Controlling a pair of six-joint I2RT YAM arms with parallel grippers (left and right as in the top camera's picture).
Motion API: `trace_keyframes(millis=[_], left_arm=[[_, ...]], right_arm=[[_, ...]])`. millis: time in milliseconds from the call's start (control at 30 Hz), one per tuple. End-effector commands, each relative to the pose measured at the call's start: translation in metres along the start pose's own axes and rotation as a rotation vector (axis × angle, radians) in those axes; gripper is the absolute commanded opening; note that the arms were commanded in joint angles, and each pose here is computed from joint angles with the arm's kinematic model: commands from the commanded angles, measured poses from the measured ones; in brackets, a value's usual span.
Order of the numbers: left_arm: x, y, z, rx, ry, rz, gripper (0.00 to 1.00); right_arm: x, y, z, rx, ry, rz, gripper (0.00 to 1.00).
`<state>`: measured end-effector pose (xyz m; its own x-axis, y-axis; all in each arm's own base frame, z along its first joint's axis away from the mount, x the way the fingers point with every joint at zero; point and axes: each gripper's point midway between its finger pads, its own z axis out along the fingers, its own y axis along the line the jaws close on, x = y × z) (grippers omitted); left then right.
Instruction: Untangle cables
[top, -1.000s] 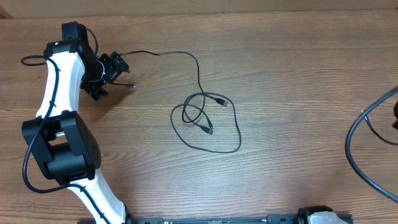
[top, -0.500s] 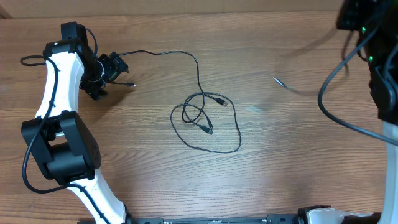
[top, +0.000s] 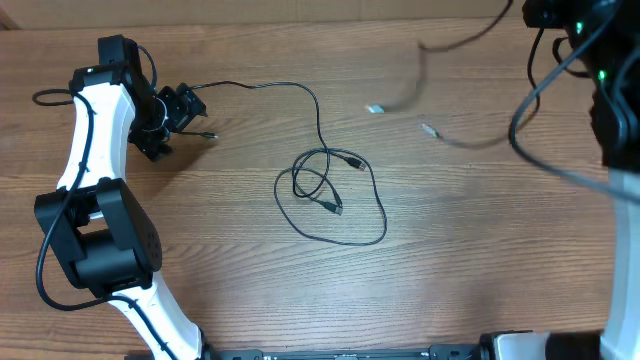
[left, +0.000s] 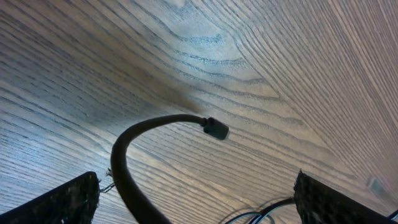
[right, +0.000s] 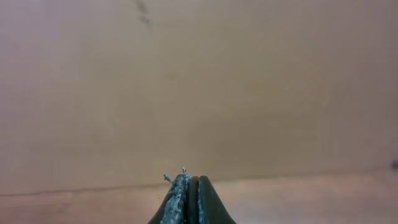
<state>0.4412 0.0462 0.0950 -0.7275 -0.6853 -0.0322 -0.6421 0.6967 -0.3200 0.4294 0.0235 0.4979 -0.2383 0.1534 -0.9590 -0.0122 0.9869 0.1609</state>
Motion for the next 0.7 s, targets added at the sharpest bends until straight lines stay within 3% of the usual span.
trace_keyframes(millis=[0,200,300,667], left_arm=[[-0.001,0.003,-0.003,-0.007,-0.007,0.007,1.0],[-0.001,0.003,-0.003,-0.006,-0.007,0.007,1.0],[-0.001,0.003,-0.003,-0.006,-0.007,0.007,1.0],[-0.001,0.003,-0.003,-0.007,-0.007,0.007,1.0]], right_arm=[[0.03,-0.039,0.049,0.081,0.099,0.033,0.04],[0.078,-0.111,0.101,0.123,0.235,0.114,0.04],[0.104,-0.173,0.117,0.208,0.282,0.202,0.04],[0.136,-0.356,0.098,0.474,0.236,0.333,0.04]])
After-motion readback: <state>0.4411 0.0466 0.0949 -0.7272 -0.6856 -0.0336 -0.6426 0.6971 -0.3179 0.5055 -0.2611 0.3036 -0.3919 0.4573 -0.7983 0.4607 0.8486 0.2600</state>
